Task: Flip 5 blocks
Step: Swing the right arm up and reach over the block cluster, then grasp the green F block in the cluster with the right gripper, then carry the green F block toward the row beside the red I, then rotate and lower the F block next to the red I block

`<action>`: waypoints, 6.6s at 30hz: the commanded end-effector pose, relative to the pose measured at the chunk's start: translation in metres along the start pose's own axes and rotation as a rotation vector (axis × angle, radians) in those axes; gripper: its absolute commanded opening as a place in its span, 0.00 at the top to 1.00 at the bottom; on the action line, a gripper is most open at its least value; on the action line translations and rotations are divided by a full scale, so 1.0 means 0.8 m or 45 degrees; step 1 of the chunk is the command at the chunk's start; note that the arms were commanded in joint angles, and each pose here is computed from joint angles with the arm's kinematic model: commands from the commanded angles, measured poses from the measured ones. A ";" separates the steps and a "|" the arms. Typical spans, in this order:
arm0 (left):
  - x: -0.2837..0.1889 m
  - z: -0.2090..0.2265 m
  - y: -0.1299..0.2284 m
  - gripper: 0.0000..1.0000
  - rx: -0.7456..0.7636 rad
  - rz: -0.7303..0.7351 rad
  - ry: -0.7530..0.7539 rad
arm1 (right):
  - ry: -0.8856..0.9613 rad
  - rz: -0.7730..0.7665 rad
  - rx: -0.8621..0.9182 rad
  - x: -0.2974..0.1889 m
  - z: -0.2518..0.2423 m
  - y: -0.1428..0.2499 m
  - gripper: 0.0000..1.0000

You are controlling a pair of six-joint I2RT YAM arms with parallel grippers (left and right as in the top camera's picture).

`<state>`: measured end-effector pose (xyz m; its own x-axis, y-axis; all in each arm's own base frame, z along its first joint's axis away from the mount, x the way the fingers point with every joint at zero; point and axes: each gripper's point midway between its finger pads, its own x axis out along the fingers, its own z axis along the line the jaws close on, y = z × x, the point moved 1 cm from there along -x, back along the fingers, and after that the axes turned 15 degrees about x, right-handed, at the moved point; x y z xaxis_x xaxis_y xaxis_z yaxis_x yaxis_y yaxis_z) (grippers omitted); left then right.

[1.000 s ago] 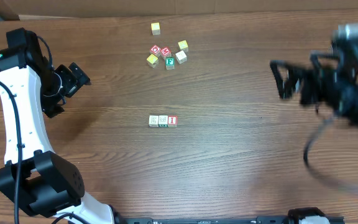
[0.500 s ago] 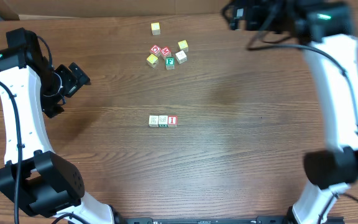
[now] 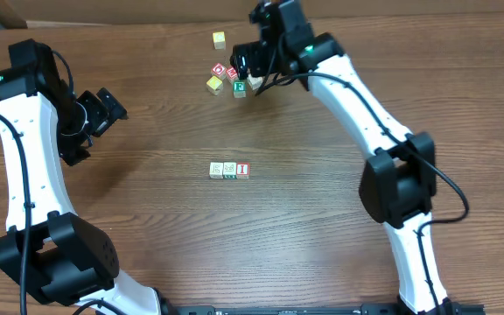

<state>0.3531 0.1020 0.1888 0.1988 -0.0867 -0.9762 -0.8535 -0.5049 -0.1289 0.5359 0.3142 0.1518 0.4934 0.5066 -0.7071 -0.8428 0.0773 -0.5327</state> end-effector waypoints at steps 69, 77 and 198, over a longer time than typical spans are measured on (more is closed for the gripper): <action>-0.011 -0.003 -0.004 0.00 0.007 -0.037 0.005 | 0.335 -0.120 0.025 0.131 -0.030 0.068 0.54; -0.011 -0.003 -0.004 0.00 0.007 -0.037 0.005 | 0.350 -0.098 0.025 0.137 -0.039 0.079 0.54; -0.011 -0.003 -0.004 0.00 0.007 -0.037 0.005 | 0.519 0.256 0.747 -0.097 -0.058 0.293 0.96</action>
<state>0.3531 0.1020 0.1888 0.1988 -0.0867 -0.9762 -0.8535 -0.5049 -0.1289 0.3178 0.2635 0.0701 0.2696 0.2367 -0.9334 -0.8896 0.4324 -0.1473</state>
